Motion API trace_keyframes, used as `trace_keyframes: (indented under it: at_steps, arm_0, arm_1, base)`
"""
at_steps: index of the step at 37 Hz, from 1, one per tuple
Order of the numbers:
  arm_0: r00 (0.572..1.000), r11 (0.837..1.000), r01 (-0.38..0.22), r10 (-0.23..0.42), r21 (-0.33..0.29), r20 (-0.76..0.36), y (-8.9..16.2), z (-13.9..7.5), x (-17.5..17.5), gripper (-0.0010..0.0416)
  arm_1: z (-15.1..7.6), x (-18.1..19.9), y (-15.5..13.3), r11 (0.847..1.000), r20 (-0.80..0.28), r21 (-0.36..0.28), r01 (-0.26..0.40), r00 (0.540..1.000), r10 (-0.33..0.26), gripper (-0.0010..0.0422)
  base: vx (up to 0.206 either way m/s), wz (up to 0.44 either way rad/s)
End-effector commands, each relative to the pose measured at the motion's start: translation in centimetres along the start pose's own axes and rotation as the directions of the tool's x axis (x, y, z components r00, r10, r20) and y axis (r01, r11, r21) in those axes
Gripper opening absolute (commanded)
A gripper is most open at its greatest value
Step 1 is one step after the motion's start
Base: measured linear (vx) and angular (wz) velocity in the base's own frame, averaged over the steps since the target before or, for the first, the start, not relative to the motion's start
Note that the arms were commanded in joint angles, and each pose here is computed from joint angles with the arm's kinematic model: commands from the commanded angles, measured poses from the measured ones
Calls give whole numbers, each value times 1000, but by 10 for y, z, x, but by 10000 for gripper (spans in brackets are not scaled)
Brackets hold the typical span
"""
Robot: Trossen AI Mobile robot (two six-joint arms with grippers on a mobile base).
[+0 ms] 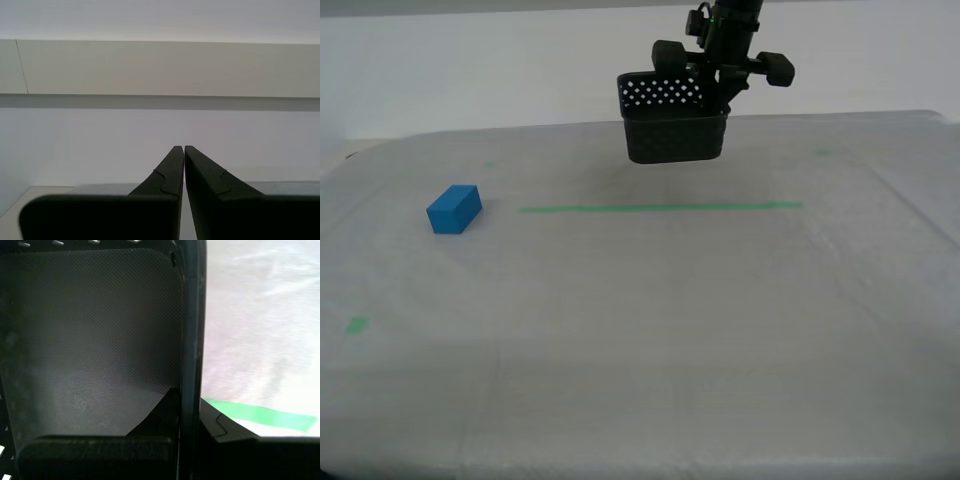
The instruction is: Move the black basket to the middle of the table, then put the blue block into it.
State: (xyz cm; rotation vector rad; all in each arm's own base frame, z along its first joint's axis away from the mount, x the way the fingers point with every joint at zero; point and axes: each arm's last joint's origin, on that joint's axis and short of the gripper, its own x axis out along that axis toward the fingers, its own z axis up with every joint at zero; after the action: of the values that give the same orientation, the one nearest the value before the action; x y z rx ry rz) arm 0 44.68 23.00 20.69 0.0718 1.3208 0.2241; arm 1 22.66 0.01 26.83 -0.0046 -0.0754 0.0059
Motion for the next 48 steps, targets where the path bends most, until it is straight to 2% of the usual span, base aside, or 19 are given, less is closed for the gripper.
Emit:
trace_keyframes:
  at_steps: [1,12,17,25,33,39,48]
  arm_0:
    - [1000,1000,-9,10,-12,6,10,-4,2,-1]
    - [998,1000,12,-13,-20,-56,19,-20,23,-1]
    - [998,999,32,-33,-35,-45,26,-27,30,-1]
    - [1000,999,18,-19,-38,-18,27,-35,36,-1]
    - [997,999,-30,27,36,74,17,-56,35,-1]
    - [997,999,-20,17,41,74,10,-70,37,-1]
    - [999,999,-3,2,33,40,6,-77,48,-1]
  arm_1:
    - [1,0,0,1000,6,2,-1,1000,1,0]
    - [1,0,0,1000,7,1,-1,1000,1,0]
    - [1,0,0,1000,7,2,0,1000,0,0]
    - [1,0,0,1000,7,1,-1,1000,1,0]
    - [1,0,0,1000,8,1,-1,1000,1,0]
    - [1,0,0,1000,7,2,0,1000,0,0]
    - [1,0,0,1000,6,2,0,1000,0,0]
  base:
    - [0,0]
    - [0,0]
    - [0,0]
    - [0,0]
    - [0,0]
    - [0,0]
    - [0,0]
